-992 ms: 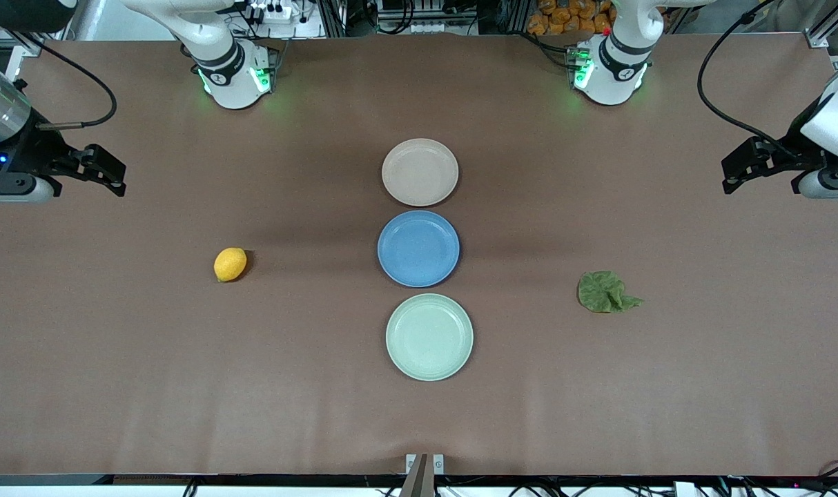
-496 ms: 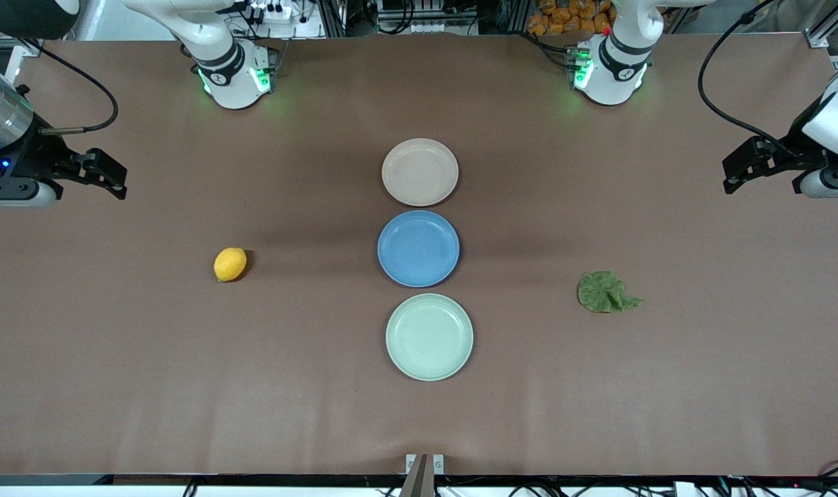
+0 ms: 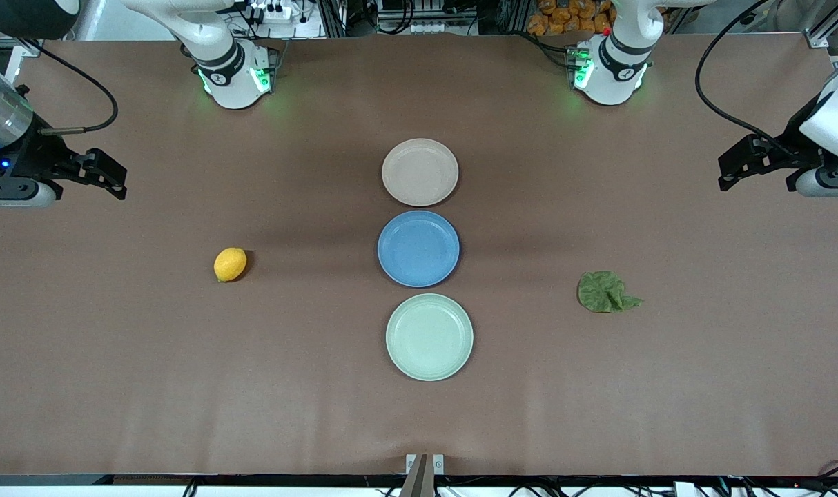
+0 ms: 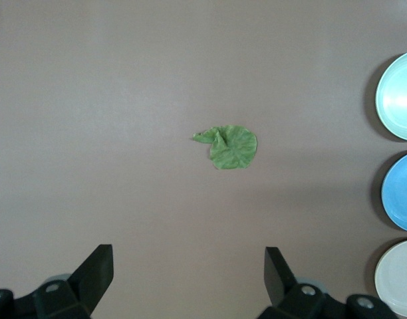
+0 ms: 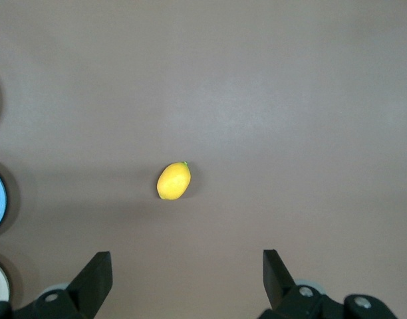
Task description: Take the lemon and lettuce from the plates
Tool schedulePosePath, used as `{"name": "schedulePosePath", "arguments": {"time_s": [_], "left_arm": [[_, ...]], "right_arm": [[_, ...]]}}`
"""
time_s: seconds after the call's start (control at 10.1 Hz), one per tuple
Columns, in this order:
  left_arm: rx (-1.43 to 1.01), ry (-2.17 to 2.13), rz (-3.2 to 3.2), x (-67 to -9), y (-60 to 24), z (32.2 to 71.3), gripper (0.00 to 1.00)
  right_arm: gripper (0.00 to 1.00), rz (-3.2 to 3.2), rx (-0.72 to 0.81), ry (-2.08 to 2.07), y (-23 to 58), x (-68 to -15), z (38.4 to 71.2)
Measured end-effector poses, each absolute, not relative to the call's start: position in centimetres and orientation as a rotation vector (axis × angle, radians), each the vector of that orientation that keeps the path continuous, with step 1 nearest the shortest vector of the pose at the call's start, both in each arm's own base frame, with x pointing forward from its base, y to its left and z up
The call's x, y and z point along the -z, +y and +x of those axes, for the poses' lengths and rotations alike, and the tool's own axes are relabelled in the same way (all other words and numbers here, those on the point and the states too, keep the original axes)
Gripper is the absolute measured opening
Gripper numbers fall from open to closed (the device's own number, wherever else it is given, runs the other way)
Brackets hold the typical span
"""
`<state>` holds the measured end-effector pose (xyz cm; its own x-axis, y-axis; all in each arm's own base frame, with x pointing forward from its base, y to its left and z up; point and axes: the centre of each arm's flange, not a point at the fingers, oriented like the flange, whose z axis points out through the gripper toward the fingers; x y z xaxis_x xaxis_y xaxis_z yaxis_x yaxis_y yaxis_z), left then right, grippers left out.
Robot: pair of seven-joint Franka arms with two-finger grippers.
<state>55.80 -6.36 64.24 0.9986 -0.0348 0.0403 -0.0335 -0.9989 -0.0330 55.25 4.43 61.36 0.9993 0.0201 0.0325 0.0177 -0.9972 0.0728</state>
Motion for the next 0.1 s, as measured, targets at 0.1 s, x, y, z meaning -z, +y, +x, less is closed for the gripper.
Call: {"name": "schedulePosePath", "arguments": {"time_s": [0.1], "left_arm": [[0.060, 0.053, -3.108, -64.20, -6.36, 55.79, 1.00]], "right_arm": [[1.00, 3.068, -0.051, 0.031, 4.48, -61.36, 55.25]]}}
